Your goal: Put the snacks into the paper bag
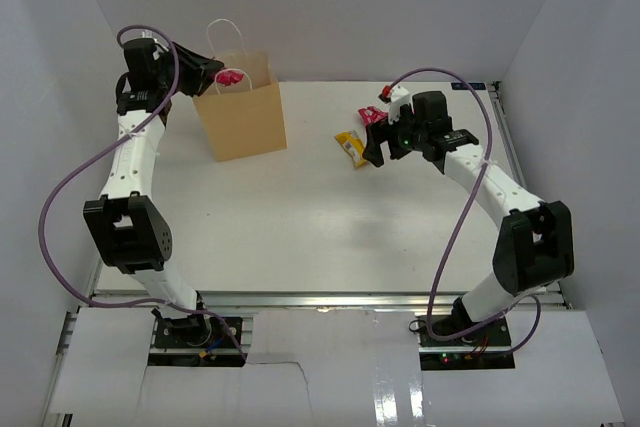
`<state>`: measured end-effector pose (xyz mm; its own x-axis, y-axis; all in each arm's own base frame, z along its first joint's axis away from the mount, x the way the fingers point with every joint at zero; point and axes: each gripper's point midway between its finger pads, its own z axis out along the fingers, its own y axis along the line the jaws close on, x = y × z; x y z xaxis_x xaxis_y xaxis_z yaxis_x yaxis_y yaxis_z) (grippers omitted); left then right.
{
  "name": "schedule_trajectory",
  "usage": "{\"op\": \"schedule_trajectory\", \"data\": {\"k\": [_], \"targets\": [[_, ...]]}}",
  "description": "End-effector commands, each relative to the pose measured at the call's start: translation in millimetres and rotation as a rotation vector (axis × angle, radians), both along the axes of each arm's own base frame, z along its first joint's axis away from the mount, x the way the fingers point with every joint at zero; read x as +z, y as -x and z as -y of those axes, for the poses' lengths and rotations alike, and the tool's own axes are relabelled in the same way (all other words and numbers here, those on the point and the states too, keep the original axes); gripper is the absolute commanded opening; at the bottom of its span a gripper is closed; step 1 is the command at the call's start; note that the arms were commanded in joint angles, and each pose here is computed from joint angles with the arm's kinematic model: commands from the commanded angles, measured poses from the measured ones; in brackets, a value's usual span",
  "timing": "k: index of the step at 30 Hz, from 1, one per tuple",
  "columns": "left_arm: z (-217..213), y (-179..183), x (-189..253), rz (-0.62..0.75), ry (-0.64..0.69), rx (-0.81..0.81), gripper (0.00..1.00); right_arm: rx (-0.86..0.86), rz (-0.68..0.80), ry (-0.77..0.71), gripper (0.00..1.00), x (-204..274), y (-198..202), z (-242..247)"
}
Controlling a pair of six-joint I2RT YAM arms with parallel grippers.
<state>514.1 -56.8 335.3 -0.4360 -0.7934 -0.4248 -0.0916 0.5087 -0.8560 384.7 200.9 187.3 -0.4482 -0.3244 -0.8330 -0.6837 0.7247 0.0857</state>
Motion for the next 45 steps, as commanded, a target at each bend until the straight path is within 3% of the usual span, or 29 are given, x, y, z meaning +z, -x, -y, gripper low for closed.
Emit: {"op": "schedule_trajectory", "data": {"k": [1,5,7,14,18,22,25,27,32,38,41,42,45], "targets": [[-3,11,57,0.114,0.038,-0.003,0.46,-0.117,-0.009,-0.102,0.95,8,-36,-12],[-4,14,77,0.158,0.029,-0.002,0.64,-0.157,-0.145,-0.122,0.95,-27,-51,-25],[-7,16,88,0.191,0.008,0.003,0.69,-0.199,-0.196,-0.087,0.96,-53,-61,-25],[-20,55,140,0.377,-0.246,0.029,0.85,-0.163,-0.067,0.145,0.98,-91,-110,-35],[-23,110,140,0.425,-0.352,0.061,0.92,-0.156,-0.068,0.208,0.99,-116,-138,-40],[-18,153,108,0.397,-0.369,0.052,0.94,-0.136,-0.091,0.219,0.81,-131,-140,-44],[-13,179,82,0.362,-0.333,0.044,0.95,-0.136,-0.108,0.231,0.78,-140,-137,-42],[-6,190,70,0.338,-0.278,0.028,0.95,-0.130,-0.121,0.238,0.71,-144,-133,-41],[9,215,22,0.265,-0.175,-0.022,0.95,-0.099,-0.161,0.246,0.43,-149,-121,-39],[20,238,-21,0.200,-0.111,-0.060,0.98,0.016,-0.053,0.173,0.21,-93,-114,-53],[22,248,-37,0.179,-0.106,-0.064,0.98,0.141,0.072,0.089,0.16,-37,-108,-71],[23,252,-44,0.167,-0.103,-0.067,0.98,0.205,0.132,0.044,0.09,-8,-103,-81],[23,258,-53,0.150,-0.103,-0.069,0.98,0.282,0.239,-0.033,0.08,44,-98,-98]]}}
